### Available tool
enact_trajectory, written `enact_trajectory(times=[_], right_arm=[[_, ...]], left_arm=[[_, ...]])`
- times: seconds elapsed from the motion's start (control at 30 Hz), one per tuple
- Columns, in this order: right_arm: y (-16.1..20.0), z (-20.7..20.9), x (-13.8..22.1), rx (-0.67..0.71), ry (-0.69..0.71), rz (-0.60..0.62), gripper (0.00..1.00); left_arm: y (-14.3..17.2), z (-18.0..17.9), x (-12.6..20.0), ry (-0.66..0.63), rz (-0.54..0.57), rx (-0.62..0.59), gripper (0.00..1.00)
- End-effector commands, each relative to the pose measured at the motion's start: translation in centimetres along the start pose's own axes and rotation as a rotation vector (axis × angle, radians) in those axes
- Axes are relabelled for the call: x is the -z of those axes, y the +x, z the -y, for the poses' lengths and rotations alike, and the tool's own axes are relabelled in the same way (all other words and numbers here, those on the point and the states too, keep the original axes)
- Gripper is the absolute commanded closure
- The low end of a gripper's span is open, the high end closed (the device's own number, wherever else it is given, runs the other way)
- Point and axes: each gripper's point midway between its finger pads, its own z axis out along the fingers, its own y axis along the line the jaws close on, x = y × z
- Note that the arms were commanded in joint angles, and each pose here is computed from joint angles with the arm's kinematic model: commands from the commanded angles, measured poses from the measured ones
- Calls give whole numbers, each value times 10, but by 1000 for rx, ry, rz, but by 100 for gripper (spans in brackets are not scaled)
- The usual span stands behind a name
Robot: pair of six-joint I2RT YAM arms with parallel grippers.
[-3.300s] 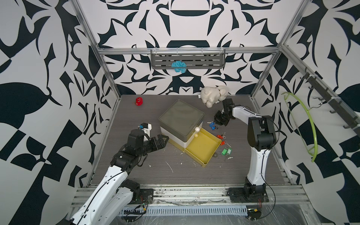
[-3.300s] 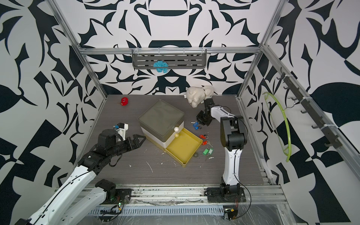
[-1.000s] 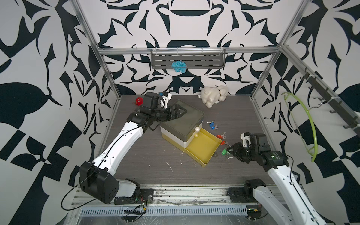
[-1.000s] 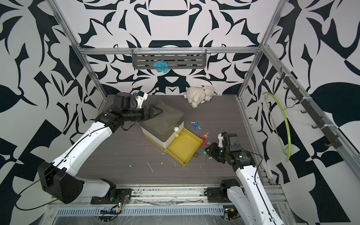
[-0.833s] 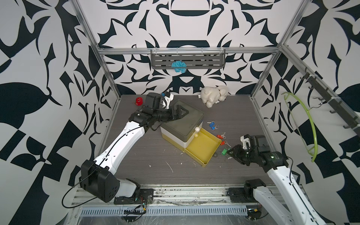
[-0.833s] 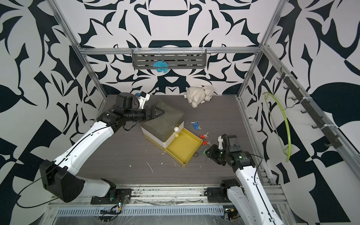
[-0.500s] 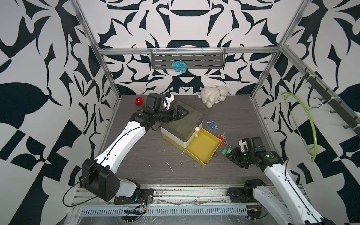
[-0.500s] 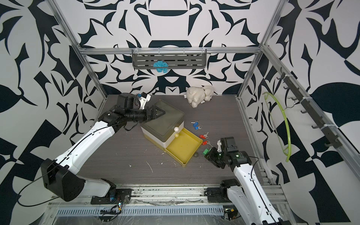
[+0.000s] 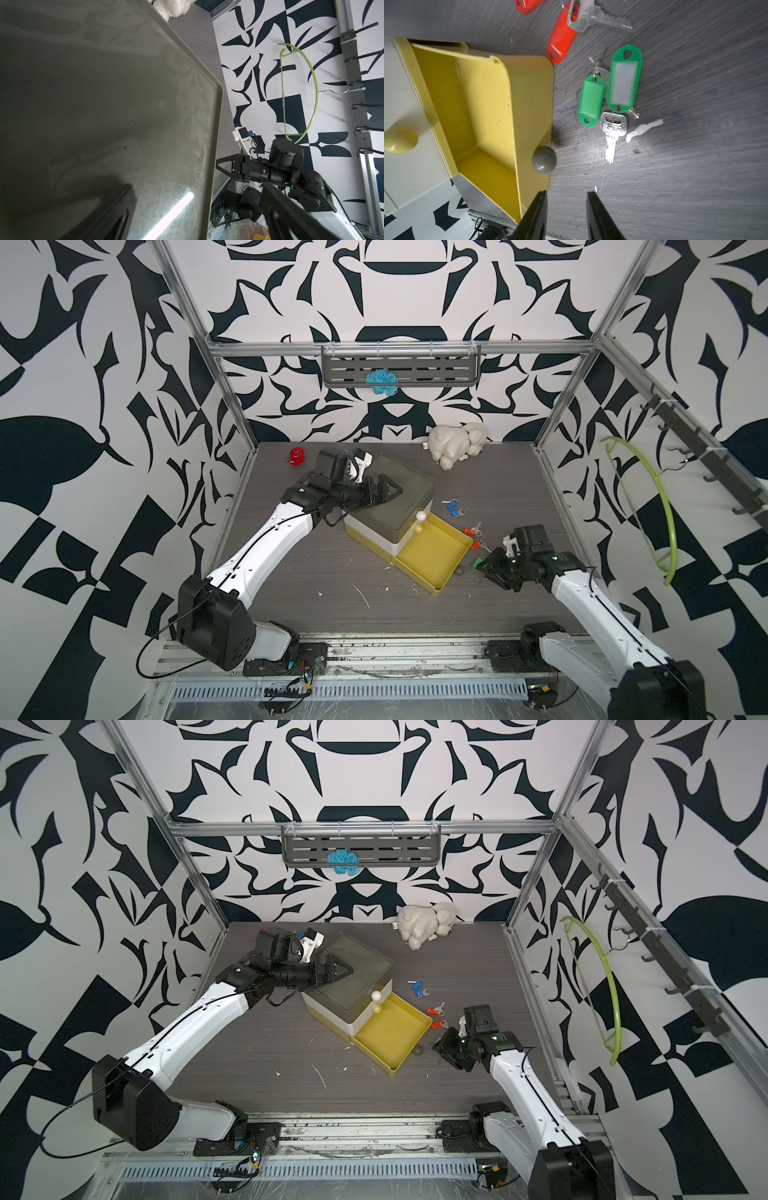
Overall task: Take the keys out of the drawer
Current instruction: Close the drawer in the storage box.
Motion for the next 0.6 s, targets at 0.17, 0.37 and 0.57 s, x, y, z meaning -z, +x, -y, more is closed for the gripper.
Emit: enact_trajectory(times=[0.17,0.37,0.57], right_arm=[[-16,-9,-11,10,-18,21,63],[-22,-11,-20,17,-1,16,63],[-28,-14,-30,7,3,17,63]], left_arm=[[12,-9,-3,-20,-26,21,1],[13,-9,-4,-20,-28,23,1],[16,-6,-5,-18,-35,19,1]])
